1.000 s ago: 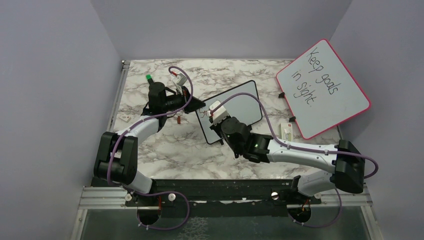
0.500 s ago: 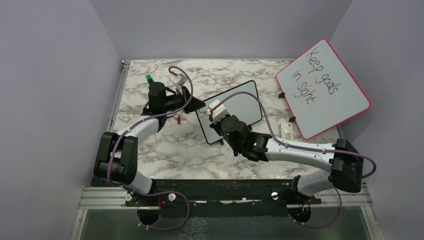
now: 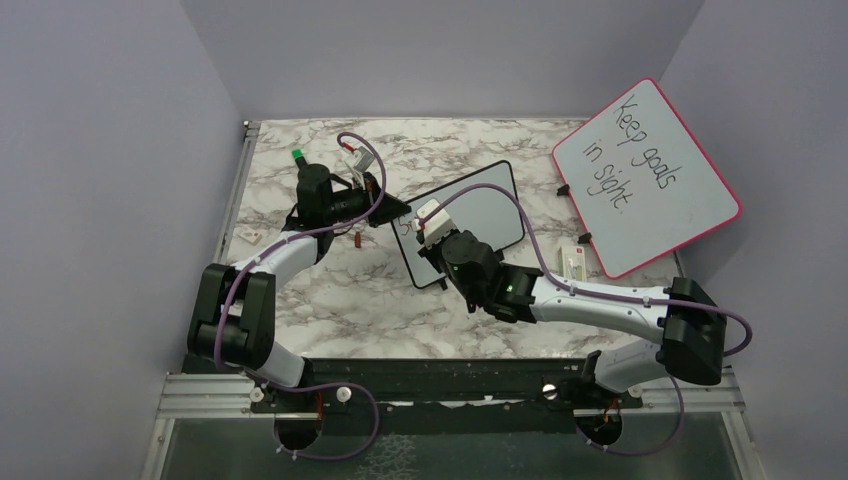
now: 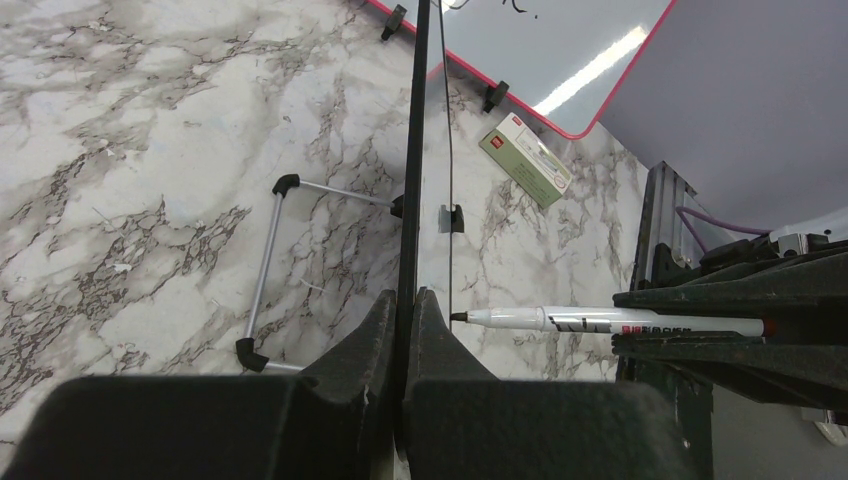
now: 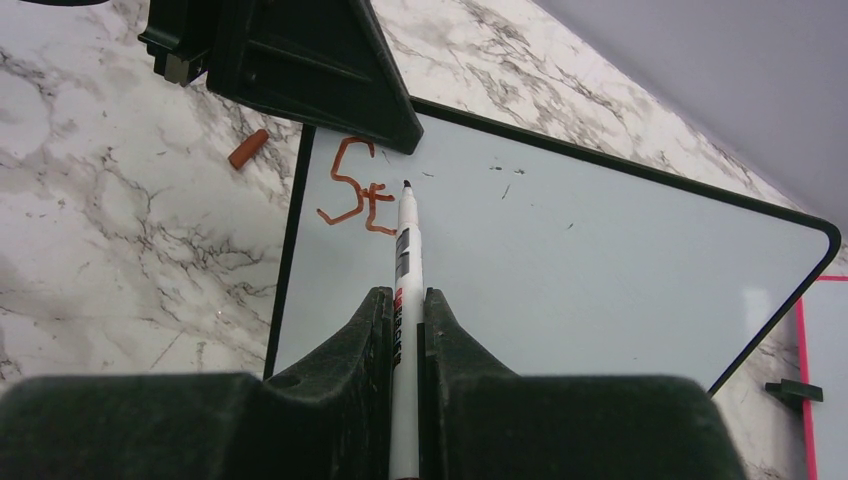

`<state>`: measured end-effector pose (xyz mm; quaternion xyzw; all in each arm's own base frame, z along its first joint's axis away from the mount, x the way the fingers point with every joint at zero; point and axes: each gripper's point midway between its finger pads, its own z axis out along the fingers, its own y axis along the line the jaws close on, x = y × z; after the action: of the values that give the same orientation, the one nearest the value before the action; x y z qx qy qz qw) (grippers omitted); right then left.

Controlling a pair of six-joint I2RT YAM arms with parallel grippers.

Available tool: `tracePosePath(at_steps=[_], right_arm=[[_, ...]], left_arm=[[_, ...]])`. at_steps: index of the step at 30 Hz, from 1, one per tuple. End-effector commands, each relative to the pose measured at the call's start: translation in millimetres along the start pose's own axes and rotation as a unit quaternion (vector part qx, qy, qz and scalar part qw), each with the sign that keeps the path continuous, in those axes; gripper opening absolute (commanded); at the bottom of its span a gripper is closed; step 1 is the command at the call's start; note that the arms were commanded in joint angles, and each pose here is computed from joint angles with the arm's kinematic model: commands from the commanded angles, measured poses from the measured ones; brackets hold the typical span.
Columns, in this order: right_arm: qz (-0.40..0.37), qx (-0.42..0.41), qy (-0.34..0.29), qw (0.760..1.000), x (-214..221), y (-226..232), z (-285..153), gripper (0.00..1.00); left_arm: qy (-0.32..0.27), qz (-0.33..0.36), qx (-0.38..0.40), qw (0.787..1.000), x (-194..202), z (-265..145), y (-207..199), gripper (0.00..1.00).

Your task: Write a sentence on the whiteboard

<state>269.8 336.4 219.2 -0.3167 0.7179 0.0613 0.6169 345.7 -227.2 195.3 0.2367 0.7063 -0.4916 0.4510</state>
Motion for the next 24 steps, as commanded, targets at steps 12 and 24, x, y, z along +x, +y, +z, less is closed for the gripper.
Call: tracePosePath(at_steps=[12,24], right_arm=[[0.003,-0.006,-0.007,1.000,-3.6,4.6,5.9,0.01],[0.001,0.007,0.000,1.000,1.2,2.0,10.6,0.01]], left_arm=[[0.038,-0.035,-0.033,0.998,32.0,1.1,17.0,0.00],[0.036,-0.032,-0.033,0.998,30.4,1.2,16.8,0.00]])
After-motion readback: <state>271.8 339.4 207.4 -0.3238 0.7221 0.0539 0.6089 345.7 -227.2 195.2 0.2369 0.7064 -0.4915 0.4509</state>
